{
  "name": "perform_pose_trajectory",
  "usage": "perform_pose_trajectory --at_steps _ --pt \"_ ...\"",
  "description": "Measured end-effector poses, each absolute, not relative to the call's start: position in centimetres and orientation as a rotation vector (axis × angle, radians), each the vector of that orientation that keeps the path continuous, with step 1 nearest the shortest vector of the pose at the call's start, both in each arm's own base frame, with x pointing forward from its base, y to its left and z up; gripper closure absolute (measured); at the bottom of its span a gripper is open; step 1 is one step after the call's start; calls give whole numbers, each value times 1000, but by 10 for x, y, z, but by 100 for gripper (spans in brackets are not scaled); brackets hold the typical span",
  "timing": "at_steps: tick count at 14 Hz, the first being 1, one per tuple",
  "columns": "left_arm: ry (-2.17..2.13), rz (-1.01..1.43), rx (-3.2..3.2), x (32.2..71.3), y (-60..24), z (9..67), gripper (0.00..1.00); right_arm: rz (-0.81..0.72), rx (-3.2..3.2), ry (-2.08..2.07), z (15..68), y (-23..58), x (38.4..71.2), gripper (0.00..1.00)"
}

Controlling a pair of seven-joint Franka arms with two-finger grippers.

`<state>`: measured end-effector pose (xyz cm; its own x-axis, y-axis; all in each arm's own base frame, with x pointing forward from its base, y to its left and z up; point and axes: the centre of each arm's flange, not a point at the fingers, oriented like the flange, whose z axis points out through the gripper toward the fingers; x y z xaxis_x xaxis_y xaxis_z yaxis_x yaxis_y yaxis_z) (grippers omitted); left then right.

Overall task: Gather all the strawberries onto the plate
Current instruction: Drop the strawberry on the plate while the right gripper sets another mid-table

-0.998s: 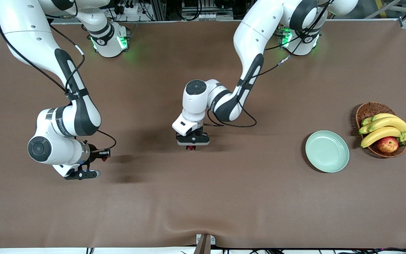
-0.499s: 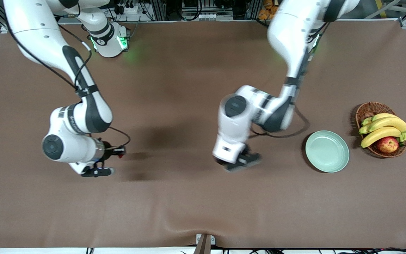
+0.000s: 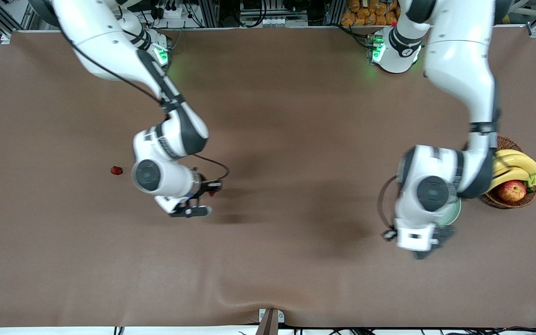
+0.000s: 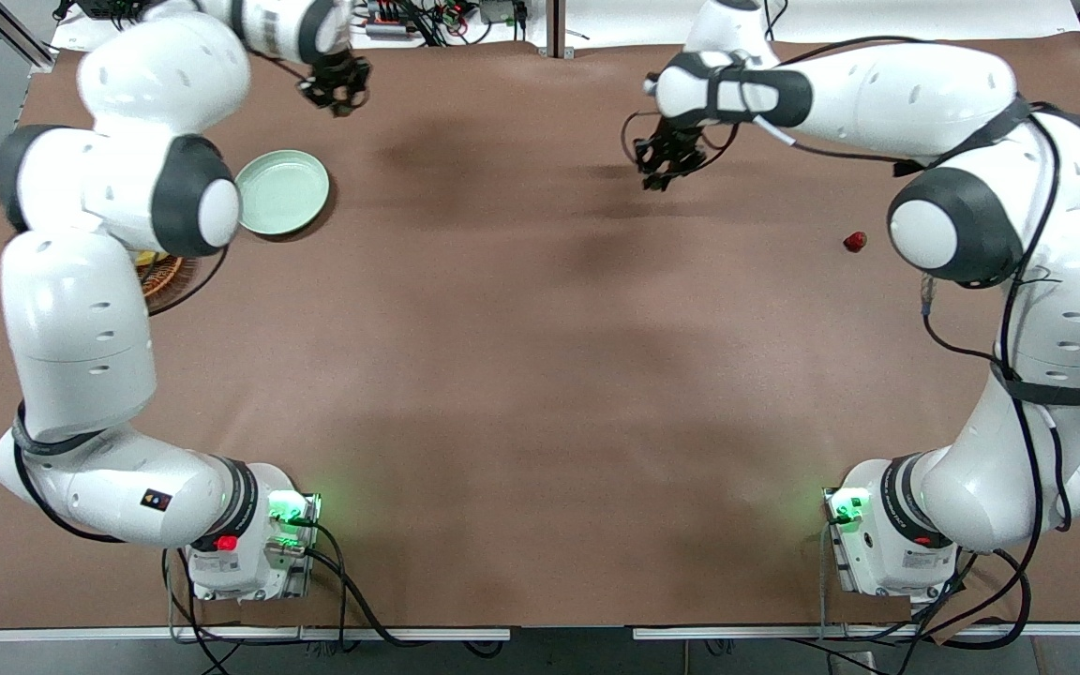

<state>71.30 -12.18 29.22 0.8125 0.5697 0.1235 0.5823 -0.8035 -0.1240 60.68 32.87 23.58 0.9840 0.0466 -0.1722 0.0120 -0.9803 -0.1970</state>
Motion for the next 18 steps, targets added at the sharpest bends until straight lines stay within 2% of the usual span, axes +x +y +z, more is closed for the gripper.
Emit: perform_pose_trajectory --at_steps 4,8,12,13,15,16,18 --pt "-880 66 -2817 675 -31 274 68 245 -2939 -99 214 376 582 68" --pt "-893 194 -2783 648 -5 240 68 255 -2944 -99 205 394 569 68" --pt "-881 268 -2762 638 -3 210 68 277 -2950 -122 195 403 561 68" --pt "-878 273 -2760 637 -3 206 68 282 -2951 -123 194 406 558 63" --pt "-874 273 -2762 637 -5 202 67 286 -2955 -99 192 409 556 44" --pt "-867 272 -2765 637 -8 201 63 279 -2955 -89 193 408 557 33" --pt "-835 268 -2776 638 -23 200 59 255 -2956 -67 197 401 566 13"
